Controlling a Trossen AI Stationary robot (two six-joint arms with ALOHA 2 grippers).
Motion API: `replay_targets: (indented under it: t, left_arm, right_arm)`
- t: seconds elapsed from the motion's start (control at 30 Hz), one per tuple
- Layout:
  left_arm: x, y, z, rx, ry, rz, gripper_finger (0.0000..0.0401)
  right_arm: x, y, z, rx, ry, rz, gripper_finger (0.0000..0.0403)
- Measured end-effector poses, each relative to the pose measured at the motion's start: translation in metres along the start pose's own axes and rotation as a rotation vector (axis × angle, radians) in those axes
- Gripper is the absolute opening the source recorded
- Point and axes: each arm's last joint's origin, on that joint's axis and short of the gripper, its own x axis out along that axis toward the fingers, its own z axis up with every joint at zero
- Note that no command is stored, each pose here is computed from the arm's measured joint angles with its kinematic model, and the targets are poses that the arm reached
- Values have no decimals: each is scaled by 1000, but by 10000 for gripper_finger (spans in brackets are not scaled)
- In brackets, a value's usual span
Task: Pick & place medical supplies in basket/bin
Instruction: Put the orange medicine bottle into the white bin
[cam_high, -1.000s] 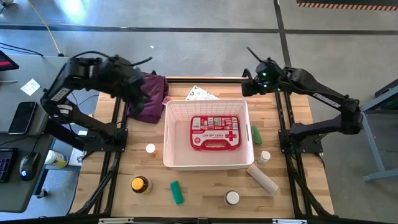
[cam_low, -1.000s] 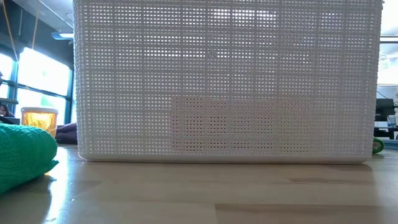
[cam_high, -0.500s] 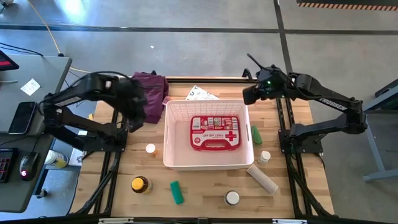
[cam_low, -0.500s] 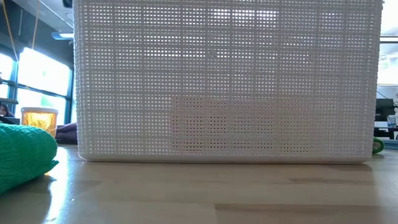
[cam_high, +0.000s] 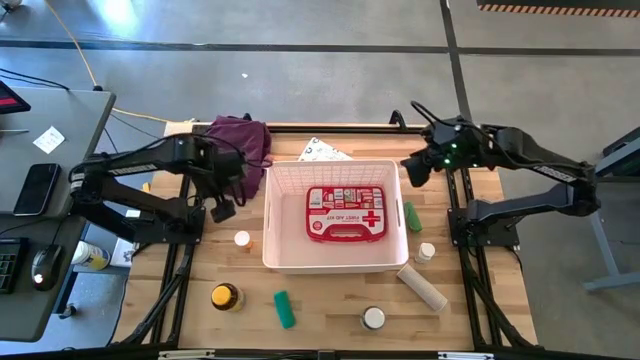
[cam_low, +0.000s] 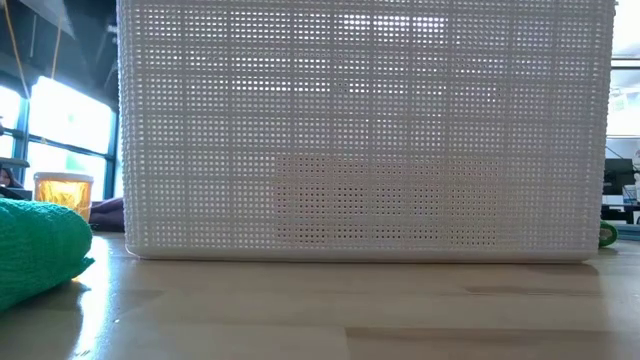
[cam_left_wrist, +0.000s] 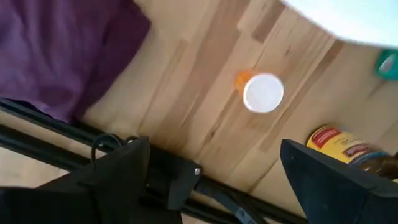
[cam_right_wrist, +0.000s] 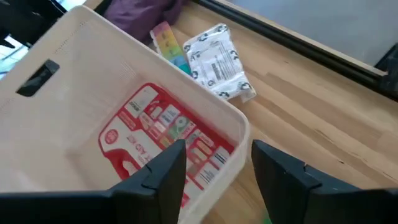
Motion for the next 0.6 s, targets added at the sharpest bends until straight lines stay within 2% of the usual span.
replay_targets:
  t: [0.13, 0.27, 0.33, 0.43, 0.6]
  left_arm:
    - [20, -9, 3, 44, 1, -8, 393]
    - [30, -18, 1, 27, -2, -24, 392]
    - [34, -27, 0, 36, -32, -39, 395]
    - [40, -39, -3, 69, -74, -15, 398]
    - [54, -48, -11, 118, -81, 34, 399]
  right_arm:
    - [-14, -3, -6, 2, -28, 6, 172]
    - [-24, -6, -10, 47, -77, -8, 174]
    - [-27, -6, -10, 32, -108, -33, 174]
    - [-28, -8, -11, -9, -124, -71, 172]
    - [-28, -8, -11, -10, -126, -77, 174]
